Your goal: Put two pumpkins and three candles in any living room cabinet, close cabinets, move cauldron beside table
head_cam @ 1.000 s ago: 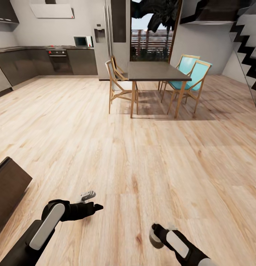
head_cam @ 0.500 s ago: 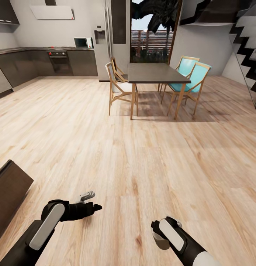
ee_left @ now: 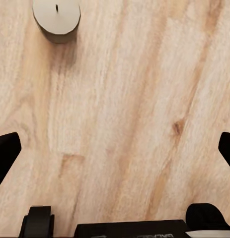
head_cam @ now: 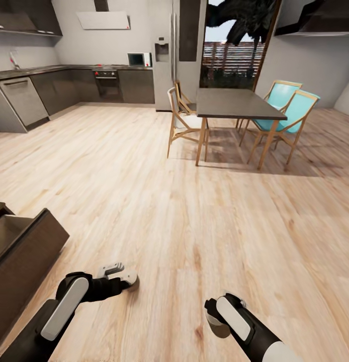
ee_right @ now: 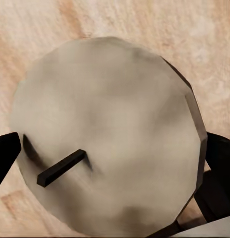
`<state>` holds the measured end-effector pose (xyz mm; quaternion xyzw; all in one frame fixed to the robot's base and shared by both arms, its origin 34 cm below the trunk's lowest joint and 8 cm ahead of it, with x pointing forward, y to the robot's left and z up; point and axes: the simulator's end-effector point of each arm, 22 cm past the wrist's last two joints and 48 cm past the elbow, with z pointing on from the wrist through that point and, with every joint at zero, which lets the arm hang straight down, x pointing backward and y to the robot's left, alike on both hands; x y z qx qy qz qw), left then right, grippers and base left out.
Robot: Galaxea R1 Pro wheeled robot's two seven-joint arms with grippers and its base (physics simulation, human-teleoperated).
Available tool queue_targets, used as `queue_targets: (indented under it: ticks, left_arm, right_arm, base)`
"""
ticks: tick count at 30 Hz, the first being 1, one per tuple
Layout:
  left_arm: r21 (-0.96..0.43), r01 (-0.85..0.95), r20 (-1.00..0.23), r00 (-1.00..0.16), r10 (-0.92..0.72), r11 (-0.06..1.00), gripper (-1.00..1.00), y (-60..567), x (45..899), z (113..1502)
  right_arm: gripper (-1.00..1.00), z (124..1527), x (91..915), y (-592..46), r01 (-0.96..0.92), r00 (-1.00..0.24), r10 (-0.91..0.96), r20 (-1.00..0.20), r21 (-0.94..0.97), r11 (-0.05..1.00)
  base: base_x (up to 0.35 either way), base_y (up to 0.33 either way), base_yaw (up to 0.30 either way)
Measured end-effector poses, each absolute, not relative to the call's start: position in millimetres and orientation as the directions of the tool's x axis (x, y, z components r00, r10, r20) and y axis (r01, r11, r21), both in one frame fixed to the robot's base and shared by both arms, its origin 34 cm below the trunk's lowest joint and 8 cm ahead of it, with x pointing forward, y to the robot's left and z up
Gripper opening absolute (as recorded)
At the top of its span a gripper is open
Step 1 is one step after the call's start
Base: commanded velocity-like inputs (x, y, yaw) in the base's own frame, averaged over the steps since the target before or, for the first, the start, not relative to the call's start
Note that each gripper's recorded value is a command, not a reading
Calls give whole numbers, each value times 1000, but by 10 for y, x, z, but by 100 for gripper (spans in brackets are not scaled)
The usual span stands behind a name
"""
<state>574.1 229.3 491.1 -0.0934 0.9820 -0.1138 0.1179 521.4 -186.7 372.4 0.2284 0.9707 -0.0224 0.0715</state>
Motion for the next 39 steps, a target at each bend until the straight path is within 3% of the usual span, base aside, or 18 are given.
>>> queue_targets:
  ticks: [9, 19, 39]
  left_arm:
    - [-239, -161, -196, -958, -210, 958, 100, 2298, 5710, 4919]
    - [-178, -162, -184, -963, -194, 971, 100, 2424, 5638, 4784]
    - [-177, -159, -184, -964, -192, 971, 100, 2412, 5635, 4776]
  right_arm:
    - [-100, 3786, 5228, -1860, 447, -885, 441, -149, -7, 894]
    - [-100, 3790, 5234, -1854, 447, -884, 442, -151, -3, 894]
    - [-100, 3791, 5244, -1842, 448, -884, 443, -152, 4, 894]
  base:
    - [9, 0, 291]
    - [284, 0, 284]
    - [275, -154, 22]
